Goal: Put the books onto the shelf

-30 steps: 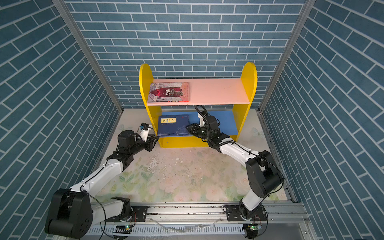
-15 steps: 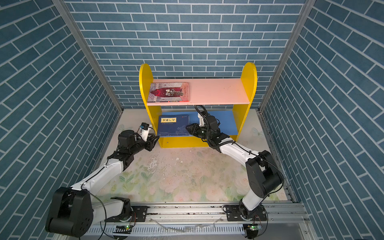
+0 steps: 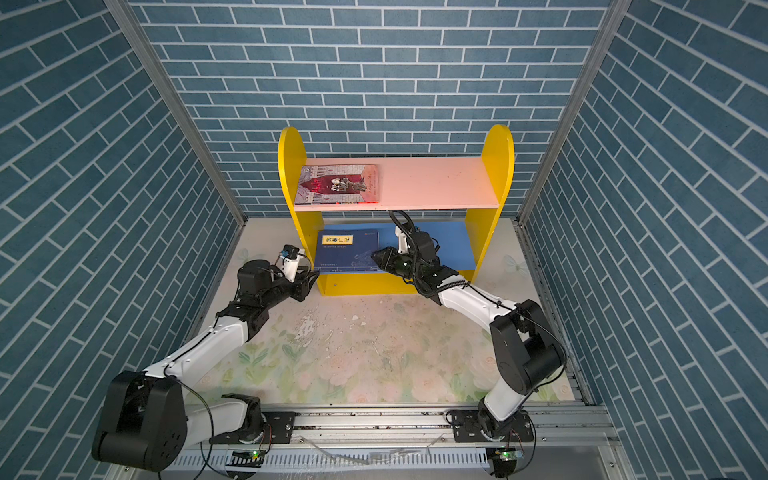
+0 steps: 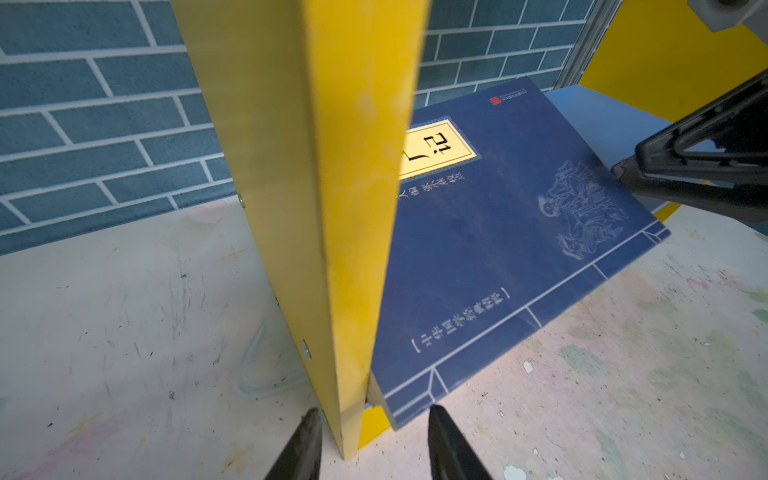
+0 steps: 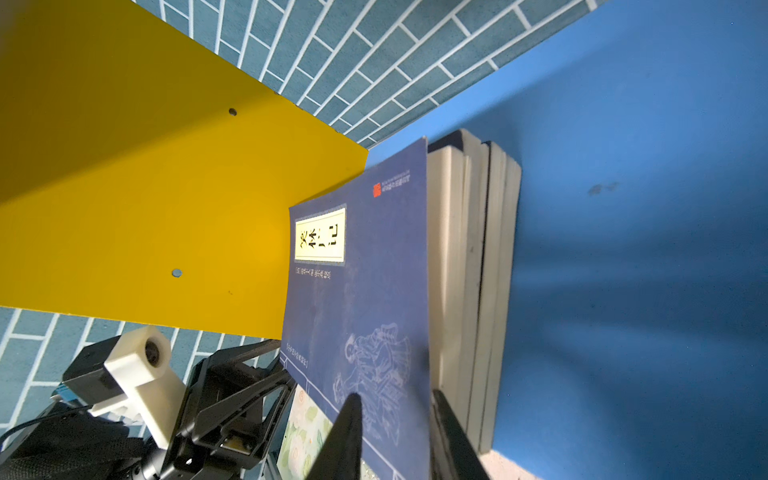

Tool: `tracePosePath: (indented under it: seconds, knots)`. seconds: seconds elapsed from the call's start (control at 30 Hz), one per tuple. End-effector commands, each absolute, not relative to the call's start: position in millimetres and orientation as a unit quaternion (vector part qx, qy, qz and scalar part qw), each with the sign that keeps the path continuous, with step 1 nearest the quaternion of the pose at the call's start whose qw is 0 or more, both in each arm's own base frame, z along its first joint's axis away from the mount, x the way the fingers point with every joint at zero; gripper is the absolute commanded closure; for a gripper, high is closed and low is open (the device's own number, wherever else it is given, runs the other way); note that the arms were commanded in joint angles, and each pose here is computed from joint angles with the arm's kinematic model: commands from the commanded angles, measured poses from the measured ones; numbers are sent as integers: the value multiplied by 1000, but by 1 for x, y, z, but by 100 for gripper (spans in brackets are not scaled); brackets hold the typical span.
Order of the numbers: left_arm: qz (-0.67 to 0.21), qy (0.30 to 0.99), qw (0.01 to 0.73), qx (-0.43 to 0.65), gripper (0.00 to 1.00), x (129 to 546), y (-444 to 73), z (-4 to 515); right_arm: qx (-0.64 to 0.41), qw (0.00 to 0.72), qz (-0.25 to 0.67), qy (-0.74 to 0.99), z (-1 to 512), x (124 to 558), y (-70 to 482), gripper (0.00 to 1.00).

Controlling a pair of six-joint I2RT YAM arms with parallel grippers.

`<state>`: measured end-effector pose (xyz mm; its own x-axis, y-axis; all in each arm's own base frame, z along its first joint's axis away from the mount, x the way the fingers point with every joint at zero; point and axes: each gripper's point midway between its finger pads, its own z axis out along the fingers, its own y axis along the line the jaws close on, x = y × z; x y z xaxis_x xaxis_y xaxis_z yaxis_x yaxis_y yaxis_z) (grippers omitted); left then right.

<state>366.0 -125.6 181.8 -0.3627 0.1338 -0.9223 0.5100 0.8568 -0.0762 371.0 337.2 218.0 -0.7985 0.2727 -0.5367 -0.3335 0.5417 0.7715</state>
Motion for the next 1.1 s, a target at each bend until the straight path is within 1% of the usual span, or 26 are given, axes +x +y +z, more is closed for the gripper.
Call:
tracePosePath:
  seconds: [0.0, 0.2, 0.37, 0.5, 0.67, 0.77, 0.93, 1.07]
  knots:
    - [-179, 798, 540, 201, 56, 372, -128, 191, -51, 353, 484, 799, 243, 380, 343, 71]
    - [-181, 800, 536, 200, 56, 372, -129, 190, -56, 363, 478, 798, 244, 380, 340, 68]
    - [-180, 803, 531, 202, 56, 370, -129, 189, -59, 391, 469, 790, 252, 375, 327, 63]
    - [-180, 803, 530, 204, 57, 368, -129, 190, -64, 415, 461, 782, 261, 365, 315, 62]
    - [-176, 803, 529, 209, 56, 365, -128, 191, -75, 428, 458, 775, 264, 346, 302, 66]
    - [-174, 802, 531, 212, 56, 362, -128, 192, -86, 420, 465, 775, 261, 333, 299, 69]
    - [-176, 803, 527, 214, 56, 359, -128, 191, -99, 390, 478, 780, 242, 315, 299, 82]
    - [-178, 804, 526, 213, 56, 359, -129, 193, -92, 382, 500, 772, 233, 306, 298, 89]
